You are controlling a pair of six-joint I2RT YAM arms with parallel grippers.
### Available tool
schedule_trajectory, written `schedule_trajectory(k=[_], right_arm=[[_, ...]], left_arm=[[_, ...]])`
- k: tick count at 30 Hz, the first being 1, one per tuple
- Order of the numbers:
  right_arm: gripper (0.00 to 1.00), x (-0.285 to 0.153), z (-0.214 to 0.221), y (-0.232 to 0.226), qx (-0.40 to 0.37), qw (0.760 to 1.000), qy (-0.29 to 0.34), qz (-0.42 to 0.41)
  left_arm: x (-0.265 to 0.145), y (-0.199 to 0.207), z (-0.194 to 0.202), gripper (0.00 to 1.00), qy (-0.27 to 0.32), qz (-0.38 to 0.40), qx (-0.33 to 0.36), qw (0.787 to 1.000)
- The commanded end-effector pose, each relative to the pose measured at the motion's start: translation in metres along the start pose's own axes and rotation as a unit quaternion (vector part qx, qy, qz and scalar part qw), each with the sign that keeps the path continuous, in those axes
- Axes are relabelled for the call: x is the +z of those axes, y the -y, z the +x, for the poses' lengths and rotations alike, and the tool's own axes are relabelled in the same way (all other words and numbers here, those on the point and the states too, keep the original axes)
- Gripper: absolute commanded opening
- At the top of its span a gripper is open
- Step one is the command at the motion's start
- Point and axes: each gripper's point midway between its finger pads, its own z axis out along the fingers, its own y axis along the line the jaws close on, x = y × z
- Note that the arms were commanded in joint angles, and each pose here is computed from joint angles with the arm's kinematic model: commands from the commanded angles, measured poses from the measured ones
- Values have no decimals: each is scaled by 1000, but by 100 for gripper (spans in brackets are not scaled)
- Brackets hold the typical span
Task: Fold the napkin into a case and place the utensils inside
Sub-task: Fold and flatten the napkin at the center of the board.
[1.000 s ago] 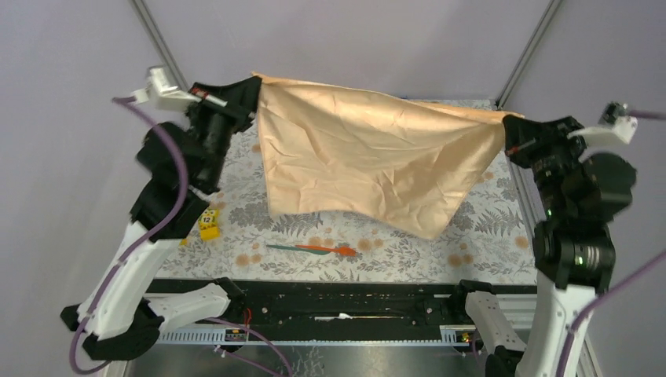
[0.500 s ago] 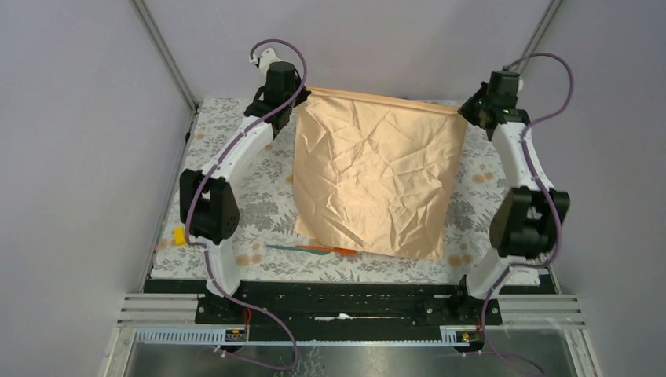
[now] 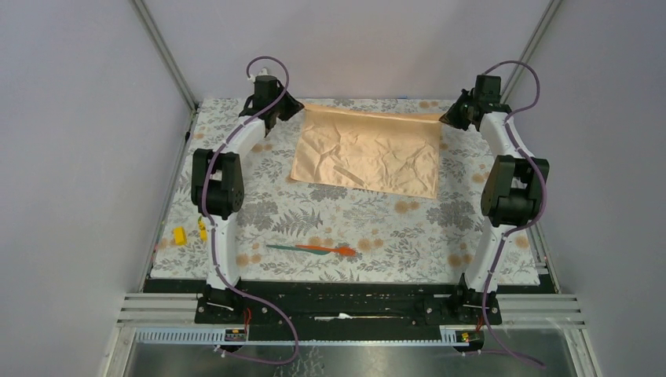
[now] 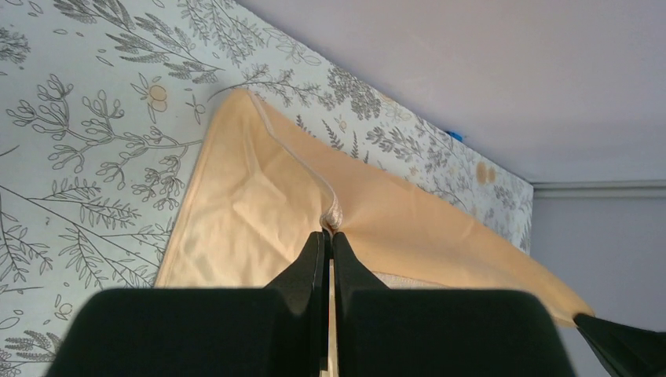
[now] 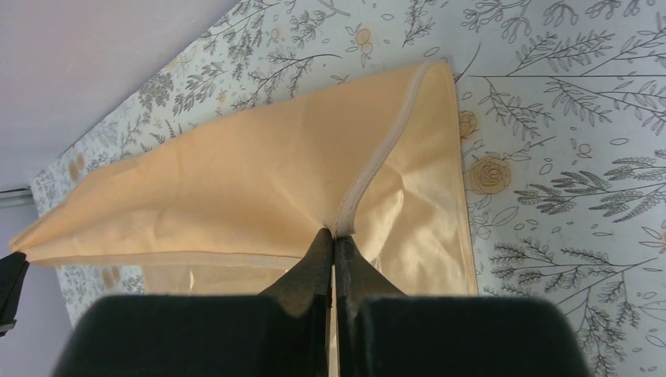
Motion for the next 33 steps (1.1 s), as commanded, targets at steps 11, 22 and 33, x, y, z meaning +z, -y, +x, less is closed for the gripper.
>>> schedule_trajectory(k=[11, 22, 33], right_arm=[[0, -51, 95, 22, 20, 996, -81, -13], [0, -67, 135, 48, 15, 995, -98, 14], [0, -75, 152, 56, 12, 994, -108, 21]], left_arm=[[-64, -39, 88, 0, -149, -34, -22, 988], [-86, -95, 124, 0, -204, -126, 8, 971], [-92, -114, 116, 0, -204, -175, 54, 962]])
